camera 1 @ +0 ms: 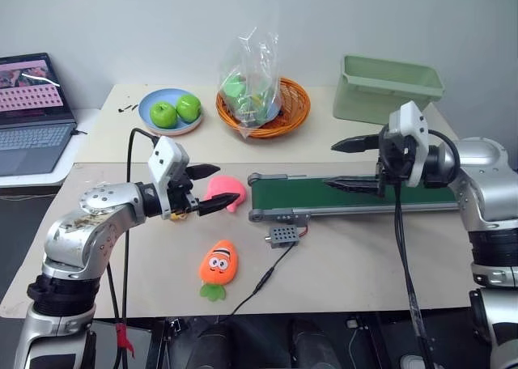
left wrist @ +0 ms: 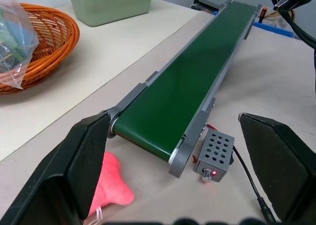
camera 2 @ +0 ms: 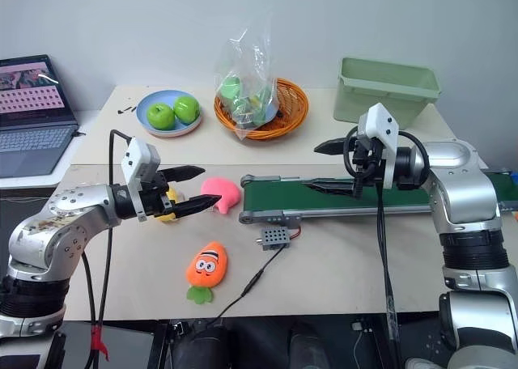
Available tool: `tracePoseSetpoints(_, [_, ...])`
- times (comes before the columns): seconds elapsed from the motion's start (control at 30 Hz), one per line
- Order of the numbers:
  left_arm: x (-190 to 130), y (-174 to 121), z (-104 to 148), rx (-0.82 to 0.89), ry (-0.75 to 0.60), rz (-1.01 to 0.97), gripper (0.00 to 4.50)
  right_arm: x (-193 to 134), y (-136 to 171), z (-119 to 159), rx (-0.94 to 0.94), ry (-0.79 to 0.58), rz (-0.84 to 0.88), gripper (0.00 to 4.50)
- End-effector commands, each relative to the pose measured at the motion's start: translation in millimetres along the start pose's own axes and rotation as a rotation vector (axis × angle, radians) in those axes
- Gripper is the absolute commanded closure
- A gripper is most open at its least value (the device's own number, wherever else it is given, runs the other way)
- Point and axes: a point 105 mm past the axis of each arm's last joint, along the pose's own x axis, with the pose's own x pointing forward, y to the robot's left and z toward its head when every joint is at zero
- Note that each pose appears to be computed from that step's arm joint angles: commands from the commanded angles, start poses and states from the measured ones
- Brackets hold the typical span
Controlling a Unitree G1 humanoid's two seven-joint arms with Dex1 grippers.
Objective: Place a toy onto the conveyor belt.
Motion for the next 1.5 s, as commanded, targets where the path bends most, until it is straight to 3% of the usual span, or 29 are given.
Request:
tracePoseSetpoints(0.03, [0.1,-4.3,14.3,0.040,-0.047,-0.014,0.06,-3.1,-3.9,14.4,-0.063,-0.025,-0.019,0.00])
tracePoseSetpoints(0.33, [-28.0,34.5,27.7,-0.296,-0.278,0.184,0.06,-1.4,-4.6,13.5,-0.062,-0.026,-0.016,0.00])
tracePoseSetpoints(0.43, [-44.2,49.3,17.3,-0.433,-0.330,0.278,0.06,-0.7,-0.8,17.2,-0.066,-0.045,0.017,0.00])
tracePoseSetpoints(0.57, [-78.2,67.0,-7.1,-0.745,-0.449,0.334,0.06,0.0,9.3,27.0,-0.062,-0.086,0.090,0.00])
tracePoseSetpoints(0.67, [-99.7,91.4,-34.2,-0.921,-0.492,0.510,0.06,0.9,8.7,21.8,-0.063,-0.060,0.095,0.00])
tracePoseSetpoints(0.73, [-110.5,96.8,-37.6,-1.003,-0.574,0.533,0.06,1.7,6.4,18.8,-0.061,-0.049,0.088,0.00])
tracePoseSetpoints(1.0, [-130.5,73.3,-104.2,-1.243,-0.510,0.653,0.06,0.1,8.5,17.9,-0.063,-0.034,0.109,0.00])
tracePoseSetpoints(1.17, [-141.6,60.1,-138.8,-1.305,-0.467,0.709,0.06,-2.8,3.5,15.6,-0.058,-0.019,0.094,0.00])
tracePoseSetpoints(1.5, [-105.4,65.0,-155.8,-1.405,-0.385,0.641,0.06,-6.7,-4.5,21.2,-0.077,-0.008,0.070,0.00])
